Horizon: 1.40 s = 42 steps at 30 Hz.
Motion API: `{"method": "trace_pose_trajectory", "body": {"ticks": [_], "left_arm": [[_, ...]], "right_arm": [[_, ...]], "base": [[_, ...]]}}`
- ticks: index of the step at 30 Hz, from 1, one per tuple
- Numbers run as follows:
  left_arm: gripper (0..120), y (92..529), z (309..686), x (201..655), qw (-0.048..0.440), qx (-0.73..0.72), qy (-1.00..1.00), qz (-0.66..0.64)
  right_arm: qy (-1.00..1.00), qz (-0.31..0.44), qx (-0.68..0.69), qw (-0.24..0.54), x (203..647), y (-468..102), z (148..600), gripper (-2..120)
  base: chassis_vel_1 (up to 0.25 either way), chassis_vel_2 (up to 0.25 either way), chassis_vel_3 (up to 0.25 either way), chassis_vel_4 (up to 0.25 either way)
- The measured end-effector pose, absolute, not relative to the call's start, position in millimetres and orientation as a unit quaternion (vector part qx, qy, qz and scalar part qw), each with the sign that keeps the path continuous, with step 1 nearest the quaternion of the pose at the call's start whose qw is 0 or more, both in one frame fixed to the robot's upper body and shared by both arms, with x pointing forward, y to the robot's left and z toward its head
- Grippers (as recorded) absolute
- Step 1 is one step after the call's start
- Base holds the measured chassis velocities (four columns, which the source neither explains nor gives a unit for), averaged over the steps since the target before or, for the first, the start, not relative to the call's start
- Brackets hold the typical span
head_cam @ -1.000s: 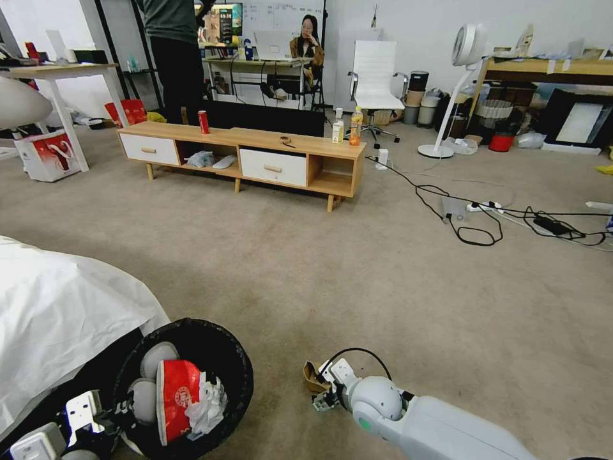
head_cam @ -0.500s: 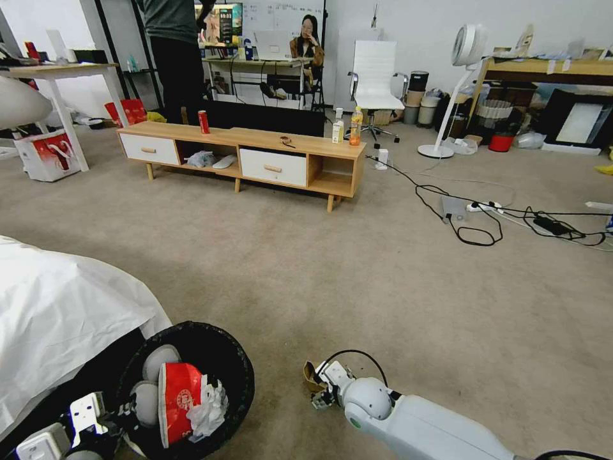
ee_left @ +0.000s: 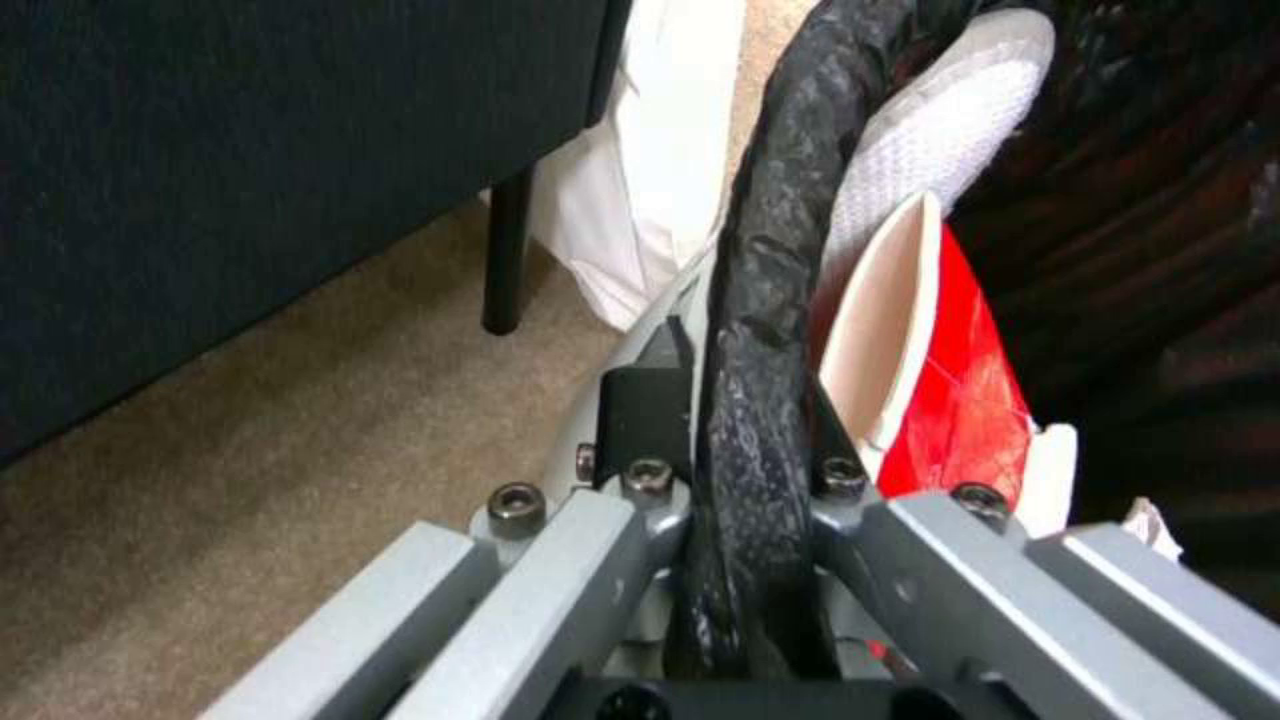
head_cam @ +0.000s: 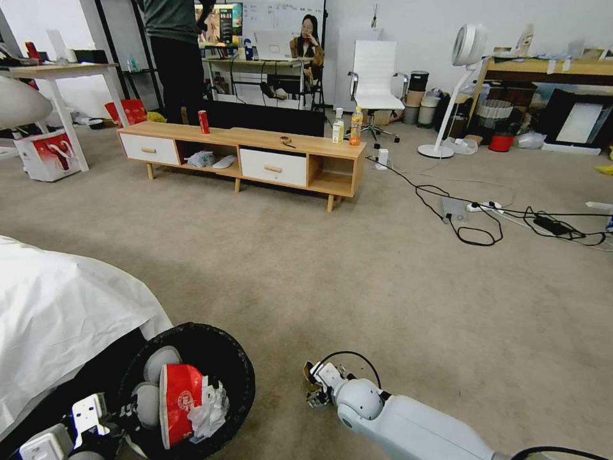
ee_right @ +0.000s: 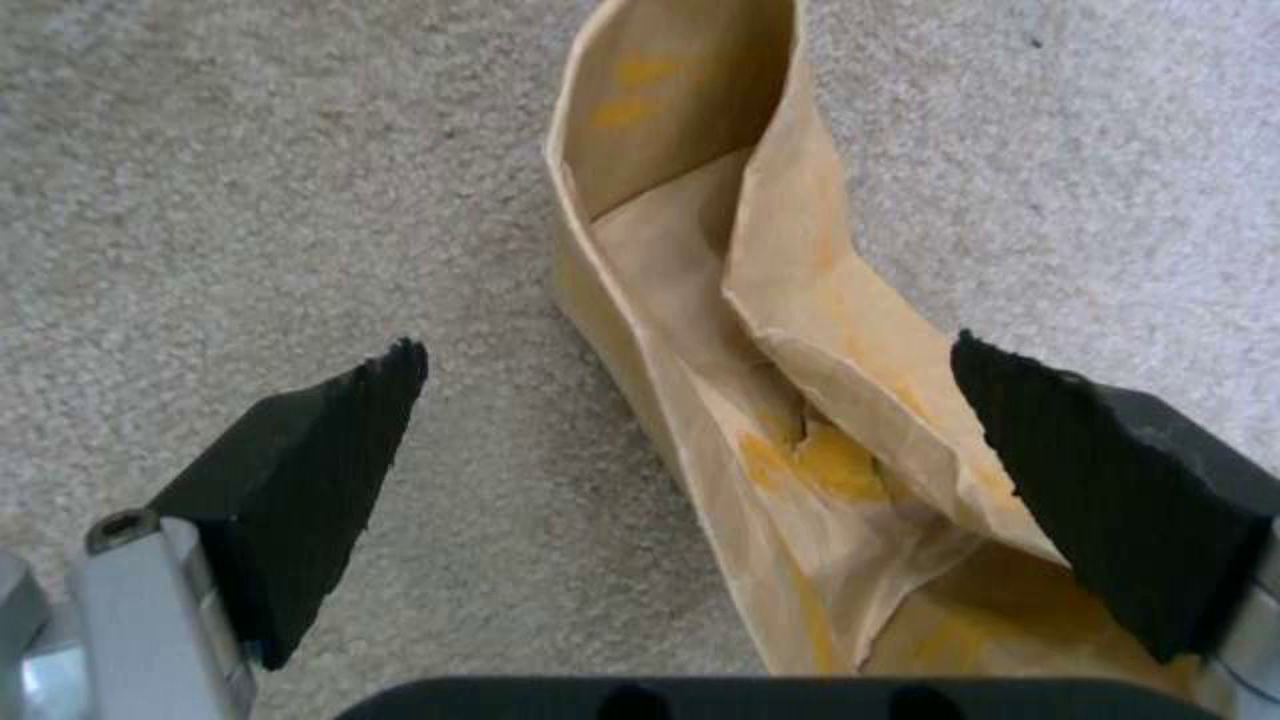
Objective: Pick up the trash bin and place the garbage on the floor into it.
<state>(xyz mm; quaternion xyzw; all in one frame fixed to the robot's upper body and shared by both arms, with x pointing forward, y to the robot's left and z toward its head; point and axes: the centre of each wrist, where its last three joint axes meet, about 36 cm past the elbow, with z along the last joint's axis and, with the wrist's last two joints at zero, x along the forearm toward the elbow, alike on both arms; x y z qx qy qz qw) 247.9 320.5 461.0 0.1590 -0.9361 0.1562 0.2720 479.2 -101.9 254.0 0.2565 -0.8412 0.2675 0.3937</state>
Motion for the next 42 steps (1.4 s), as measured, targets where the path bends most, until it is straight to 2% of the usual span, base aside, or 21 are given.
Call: {"method": "trace_pose_trajectory", "body": {"ticks": [17, 22, 25, 28, 29, 32, 33, 34, 35, 37, 38, 42], "left_arm": [[3, 320.4, 461.0, 246.9, 0.274, 0.159, -0.936, 0.154], [3, 320.1, 460.9, 247.2, 0.274, 0.159, -0.936, 0.154], [3, 319.8, 460.9, 247.3, 0.274, 0.158, -0.936, 0.154], [3, 319.5, 460.7, 247.1, 0.274, 0.159, -0.936, 0.154], [3, 319.5, 460.7, 247.1, 0.274, 0.159, -0.936, 0.154], [3, 318.8, 460.9, 247.0, 0.274, 0.158, -0.936, 0.154], [3, 318.8, 460.9, 247.0, 0.274, 0.158, -0.936, 0.154], [3, 318.7, 461.1, 247.0, 0.274, 0.158, -0.936, 0.153], [3, 318.7, 461.1, 247.0, 0.274, 0.158, -0.936, 0.153], [3, 318.4, 461.7, 246.9, 0.273, 0.158, -0.936, 0.153], [3, 318.4, 461.7, 246.9, 0.273, 0.158, -0.936, 0.153], [3, 317.9, 461.9, 246.9, 0.273, 0.157, -0.937, 0.152]], "right_arm": [[-0.842, 0.276, 0.24, 0.397, 483.3, -113.0, 225.9, 98], [-0.843, 0.282, 0.237, 0.391, 485.7, -117.3, 215.7, 82], [-0.844, 0.283, 0.236, 0.391, 486.0, -117.7, 214.4, 79], [-0.844, 0.284, 0.235, 0.388, 485.9, -119.6, 212.0, 66], [-0.844, 0.284, 0.235, 0.388, 485.9, -119.6, 212.0, 66], [-0.844, 0.285, 0.236, 0.387, 485.0, -120.3, 209.8, 51], [-0.844, 0.285, 0.236, 0.387, 485.0, -120.3, 209.8, 51], [-0.845, 0.285, 0.237, 0.387, 484.3, -120.2, 208.8, 42], [-0.845, 0.285, 0.237, 0.387, 484.3, -120.2, 208.8, 42], [-0.845, 0.284, 0.238, 0.385, 483.1, -120.3, 208.2, 31], [-0.845, 0.284, 0.238, 0.385, 483.1, -120.3, 208.2, 31], [-0.846, 0.282, 0.241, 0.383, 482.0, -120.4, 208.8, 18]], "base": [[0.0, 0.0, 0.0, 0.0], [0.0, 0.0, 0.0, 0.0], [0.0, 0.0, 0.0, 0.0], [0.0, 0.0, 0.0, 0.0], [0.0, 0.0, 0.0, 0.0], [0.0, 0.0, 0.0, 0.0], [0.0, 0.0, 0.0, 0.0], [0.0, 0.0, 0.0, 0.0], [0.0, 0.0, 0.0, 0.0], [0.0, 0.0, 0.0, 0.0], [0.0, 0.0, 0.0, 0.0], [0.0, 0.0, 0.0, 0.0]]}}
